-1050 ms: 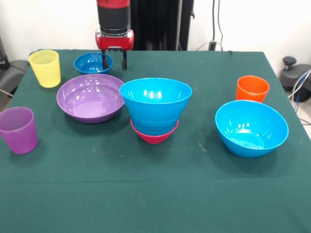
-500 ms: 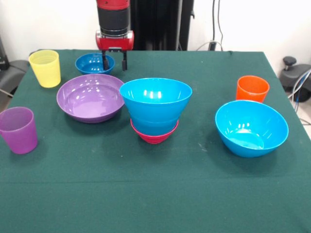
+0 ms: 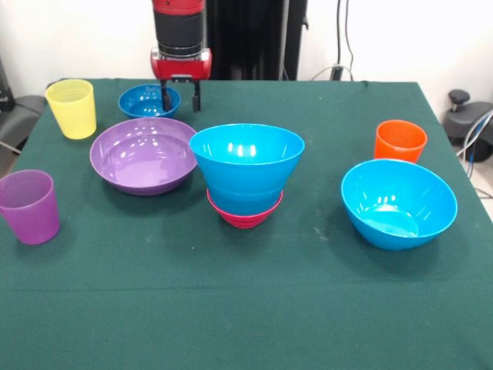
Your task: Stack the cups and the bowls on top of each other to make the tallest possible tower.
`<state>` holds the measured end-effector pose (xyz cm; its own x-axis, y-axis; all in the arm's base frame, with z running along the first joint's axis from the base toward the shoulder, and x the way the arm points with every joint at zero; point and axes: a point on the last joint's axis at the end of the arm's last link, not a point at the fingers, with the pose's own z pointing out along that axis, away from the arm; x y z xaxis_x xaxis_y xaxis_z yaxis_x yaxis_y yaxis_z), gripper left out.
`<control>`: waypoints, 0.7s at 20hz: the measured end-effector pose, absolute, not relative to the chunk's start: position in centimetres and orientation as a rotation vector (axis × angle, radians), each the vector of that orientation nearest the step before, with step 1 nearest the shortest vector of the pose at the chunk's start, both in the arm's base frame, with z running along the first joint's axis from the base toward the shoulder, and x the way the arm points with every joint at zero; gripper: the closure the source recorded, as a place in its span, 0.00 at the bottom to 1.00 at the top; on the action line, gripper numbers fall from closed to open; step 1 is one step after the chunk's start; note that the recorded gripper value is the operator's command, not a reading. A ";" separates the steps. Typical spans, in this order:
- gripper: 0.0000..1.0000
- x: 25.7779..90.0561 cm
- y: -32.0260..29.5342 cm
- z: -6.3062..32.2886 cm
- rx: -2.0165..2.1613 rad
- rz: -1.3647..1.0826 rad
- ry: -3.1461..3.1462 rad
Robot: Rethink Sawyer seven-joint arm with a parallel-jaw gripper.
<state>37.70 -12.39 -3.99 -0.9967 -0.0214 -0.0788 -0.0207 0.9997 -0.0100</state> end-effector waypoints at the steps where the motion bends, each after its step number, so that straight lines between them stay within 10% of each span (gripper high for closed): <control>1: 0.00 37.7 -12.4 -4.0 -0.032 -0.015 3.062; 14: 0.00 38.2 -12.9 -3.4 -0.029 -0.033 3.048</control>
<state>38.19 -12.91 -3.42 -0.9954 -0.0200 -0.0934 -0.0180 0.9996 -0.0222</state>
